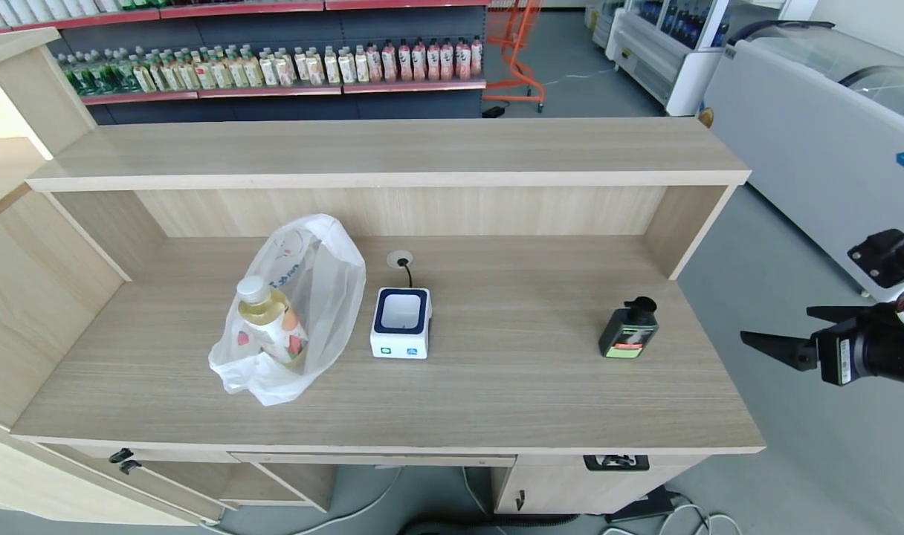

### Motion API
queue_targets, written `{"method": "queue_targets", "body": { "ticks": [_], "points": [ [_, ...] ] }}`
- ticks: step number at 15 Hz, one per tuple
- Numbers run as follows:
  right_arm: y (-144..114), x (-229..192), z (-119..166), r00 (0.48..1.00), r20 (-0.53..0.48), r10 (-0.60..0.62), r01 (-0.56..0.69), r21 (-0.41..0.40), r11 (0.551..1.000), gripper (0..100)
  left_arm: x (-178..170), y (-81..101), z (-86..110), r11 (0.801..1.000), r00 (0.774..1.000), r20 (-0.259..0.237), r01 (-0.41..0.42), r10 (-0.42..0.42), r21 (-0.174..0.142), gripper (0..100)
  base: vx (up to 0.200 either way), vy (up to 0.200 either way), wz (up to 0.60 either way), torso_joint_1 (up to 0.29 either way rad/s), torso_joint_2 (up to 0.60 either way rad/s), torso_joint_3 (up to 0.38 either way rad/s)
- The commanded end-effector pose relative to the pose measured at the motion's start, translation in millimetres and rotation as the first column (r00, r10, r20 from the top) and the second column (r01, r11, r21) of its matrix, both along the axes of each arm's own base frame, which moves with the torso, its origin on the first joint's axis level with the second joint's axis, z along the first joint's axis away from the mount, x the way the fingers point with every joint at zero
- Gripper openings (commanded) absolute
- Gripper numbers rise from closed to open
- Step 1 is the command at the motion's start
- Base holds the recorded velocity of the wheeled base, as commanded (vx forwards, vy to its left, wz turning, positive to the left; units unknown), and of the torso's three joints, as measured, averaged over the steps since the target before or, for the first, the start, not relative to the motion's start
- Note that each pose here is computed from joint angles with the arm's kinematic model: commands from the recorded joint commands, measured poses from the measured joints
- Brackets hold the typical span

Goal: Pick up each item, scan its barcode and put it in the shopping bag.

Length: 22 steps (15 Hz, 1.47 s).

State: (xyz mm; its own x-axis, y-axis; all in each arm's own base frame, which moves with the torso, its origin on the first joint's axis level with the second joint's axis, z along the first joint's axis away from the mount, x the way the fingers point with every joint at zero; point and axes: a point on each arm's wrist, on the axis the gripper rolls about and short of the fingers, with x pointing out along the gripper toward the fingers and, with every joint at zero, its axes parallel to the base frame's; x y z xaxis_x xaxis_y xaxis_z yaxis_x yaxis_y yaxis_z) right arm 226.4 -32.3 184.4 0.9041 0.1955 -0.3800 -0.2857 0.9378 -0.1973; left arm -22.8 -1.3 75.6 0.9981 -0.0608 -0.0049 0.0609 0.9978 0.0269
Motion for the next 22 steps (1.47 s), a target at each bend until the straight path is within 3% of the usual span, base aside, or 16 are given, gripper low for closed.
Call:
{"method": "queue_targets", "body": {
  "ticks": [1,6,7,13,22],
  "points": [
    [-16.3,19.2,-9.9,1.0,-0.026,-0.011,0.009,-0.085,0.996,100,-0.1,0.0,-0.2,1.0,1.0,0.0,0.001,-0.001,-0.001,100,0.0,0.0,0.0,0.0,0.0,0.0],
    [-24.2,49.3,-34.7,0.994,-0.098,0.038,-0.066,-0.306,0.95,100,-0.1,0.0,-0.2,1.0,1.0,0.0,0.001,-0.001,0.0,100,0.0,0.0,0.0,0.0,0.0,0.0],
    [-24.0,52.4,-42.8,0.99,-0.138,0.033,-0.076,-0.32,0.944,100,-0.1,0.0,-0.2,1.0,1.0,0.0,0.001,-0.001,0.0,100,0.0,0.0,0.0,0.0,0.0,0.0],
    [7.6,89.3,-72.1,0.963,-0.218,0.161,-0.227,-0.322,0.919,100,-0.1,0.0,-0.2,1.0,1.0,0.0,0.001,-0.001,0.0,100,0.0,0.0,0.0,0.0,0.0,0.0],
    [49.7,145.0,-86.4,0.936,-0.191,0.296,-0.347,-0.349,0.87,100,-0.1,0.0,-0.2,1.0,1.0,0.0,0.001,-0.001,-0.001,100,0.0,0.0,0.0,0.0,0.0,0.0]
  ]
}}
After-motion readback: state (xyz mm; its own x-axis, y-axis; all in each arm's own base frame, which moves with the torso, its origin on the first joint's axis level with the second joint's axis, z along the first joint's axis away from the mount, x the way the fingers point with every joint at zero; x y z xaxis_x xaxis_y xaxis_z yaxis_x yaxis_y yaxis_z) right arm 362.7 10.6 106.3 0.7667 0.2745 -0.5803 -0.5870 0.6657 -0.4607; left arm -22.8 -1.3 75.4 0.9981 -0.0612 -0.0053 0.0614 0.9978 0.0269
